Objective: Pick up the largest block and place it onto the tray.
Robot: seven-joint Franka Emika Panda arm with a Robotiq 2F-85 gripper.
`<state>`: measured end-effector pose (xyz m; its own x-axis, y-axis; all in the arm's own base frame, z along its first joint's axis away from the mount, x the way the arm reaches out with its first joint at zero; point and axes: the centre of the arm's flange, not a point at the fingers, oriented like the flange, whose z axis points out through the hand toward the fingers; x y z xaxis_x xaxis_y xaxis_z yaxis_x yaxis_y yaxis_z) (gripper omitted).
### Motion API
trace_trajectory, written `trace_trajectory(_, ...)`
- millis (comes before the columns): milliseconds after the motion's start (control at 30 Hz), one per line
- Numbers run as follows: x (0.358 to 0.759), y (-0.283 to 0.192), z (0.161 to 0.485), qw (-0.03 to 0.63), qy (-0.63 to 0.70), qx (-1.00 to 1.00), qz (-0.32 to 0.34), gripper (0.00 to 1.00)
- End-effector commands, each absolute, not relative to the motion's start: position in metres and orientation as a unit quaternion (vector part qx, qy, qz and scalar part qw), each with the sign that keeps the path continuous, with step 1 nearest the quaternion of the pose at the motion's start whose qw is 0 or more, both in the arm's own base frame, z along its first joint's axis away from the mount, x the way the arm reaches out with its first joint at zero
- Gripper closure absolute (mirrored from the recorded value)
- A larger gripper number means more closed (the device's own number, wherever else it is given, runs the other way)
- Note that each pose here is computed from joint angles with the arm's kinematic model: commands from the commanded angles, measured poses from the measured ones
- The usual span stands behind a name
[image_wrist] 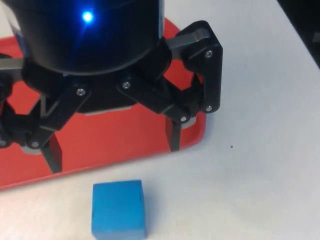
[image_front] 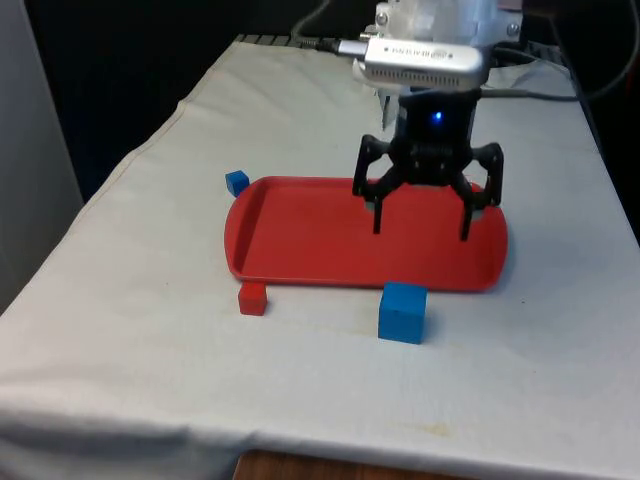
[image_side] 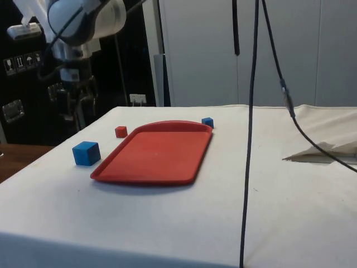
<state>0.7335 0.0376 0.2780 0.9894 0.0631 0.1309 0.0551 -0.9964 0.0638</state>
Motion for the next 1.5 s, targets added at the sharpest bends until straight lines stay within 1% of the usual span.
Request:
trace_trajectory(0,0.736,0.038,0.272,0.025,0.030,0.997,0.067,0.00)
trace_trajectory(67,0.735,0.038,0.271,0.030,0.029,0.997,0.066,0.00)
trace_trajectory(300,0.743,0.037,0.246,0.023,0.027,0.997,0.067,0.00)
trace_trajectory(333,0.741,0.038,0.251,0.028,0.027,0.997,0.065,0.00)
trace_trajectory(367,0.744,0.037,0.244,0.023,0.027,0.997,0.067,0.00)
trace_trajectory(600,0.749,0.031,0.223,0.019,0.024,0.997,0.066,0.00)
trace_trajectory(633,0.747,0.033,0.226,0.022,0.025,0.997,0.064,0.00)
trace_trajectory(900,0.752,0.021,0.204,0.016,0.023,0.998,0.063,0.00)
trace_trajectory(1300,0.758,0.017,0.189,0.017,0.023,0.998,0.063,0.00)
trace_trajectory(1333,0.757,0.017,0.189,0.019,0.023,0.998,0.063,0.11)
trace_trajectory(1367,0.758,0.016,0.187,0.018,0.022,0.998,0.063,0.11)
trace_trajectory(1400,0.759,0.016,0.187,0.018,0.022,0.998,0.064,0.21)
trace_trajectory(1467,0.759,0.017,0.186,0.018,0.022,0.998,0.064,0.44)
